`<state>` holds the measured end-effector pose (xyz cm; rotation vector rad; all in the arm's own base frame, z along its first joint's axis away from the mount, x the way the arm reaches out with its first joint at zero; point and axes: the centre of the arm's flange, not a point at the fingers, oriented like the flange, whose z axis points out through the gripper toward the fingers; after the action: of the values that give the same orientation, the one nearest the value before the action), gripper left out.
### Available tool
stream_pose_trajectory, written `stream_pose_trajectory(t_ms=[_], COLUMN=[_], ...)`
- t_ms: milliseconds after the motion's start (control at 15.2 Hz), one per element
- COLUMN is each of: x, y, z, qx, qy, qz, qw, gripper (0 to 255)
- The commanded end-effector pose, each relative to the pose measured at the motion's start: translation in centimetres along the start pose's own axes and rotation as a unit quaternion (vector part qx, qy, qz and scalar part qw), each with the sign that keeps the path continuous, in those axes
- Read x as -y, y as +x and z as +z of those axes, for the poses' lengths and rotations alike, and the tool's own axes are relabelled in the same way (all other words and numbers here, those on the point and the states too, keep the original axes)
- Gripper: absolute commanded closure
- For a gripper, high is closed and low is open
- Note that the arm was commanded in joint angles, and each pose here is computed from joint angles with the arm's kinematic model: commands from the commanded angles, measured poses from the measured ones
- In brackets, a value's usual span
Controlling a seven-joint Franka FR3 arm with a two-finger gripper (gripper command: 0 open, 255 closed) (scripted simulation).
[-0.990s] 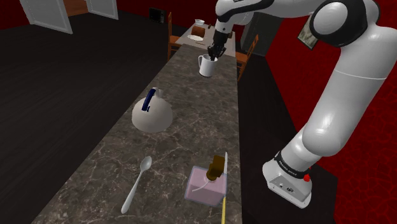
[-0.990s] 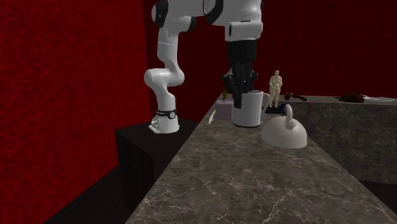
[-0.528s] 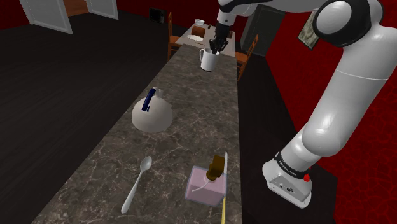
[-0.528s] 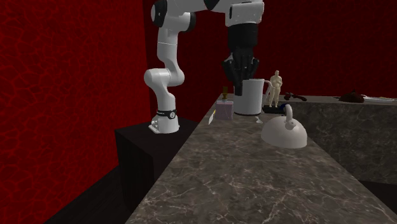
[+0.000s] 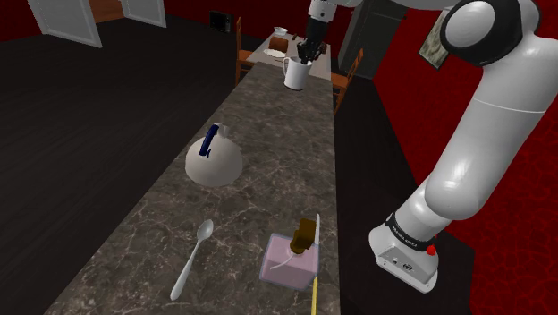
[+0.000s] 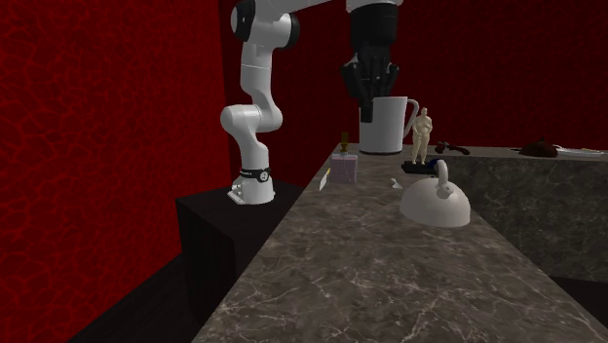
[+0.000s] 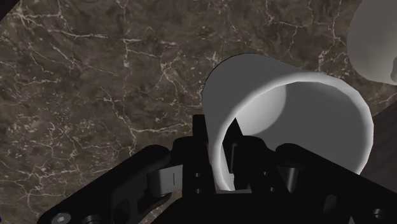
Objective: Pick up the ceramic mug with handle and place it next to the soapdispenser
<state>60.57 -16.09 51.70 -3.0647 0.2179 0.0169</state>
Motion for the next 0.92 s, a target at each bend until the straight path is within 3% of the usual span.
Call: stream_pose_trajectory(t_ms=[0,660,858], x=[0.1,0.5,3.7], y=[-0.1,-0.2,-2.5], z=[-1.0,-6.1,-5.9], qx=[0.0,0.0,0.0], qy=[0.0,0.0,0.0], qz=[0.0,0.0,0.0], qw=[1.0,1.0,1.0], gripper=[255,255,255])
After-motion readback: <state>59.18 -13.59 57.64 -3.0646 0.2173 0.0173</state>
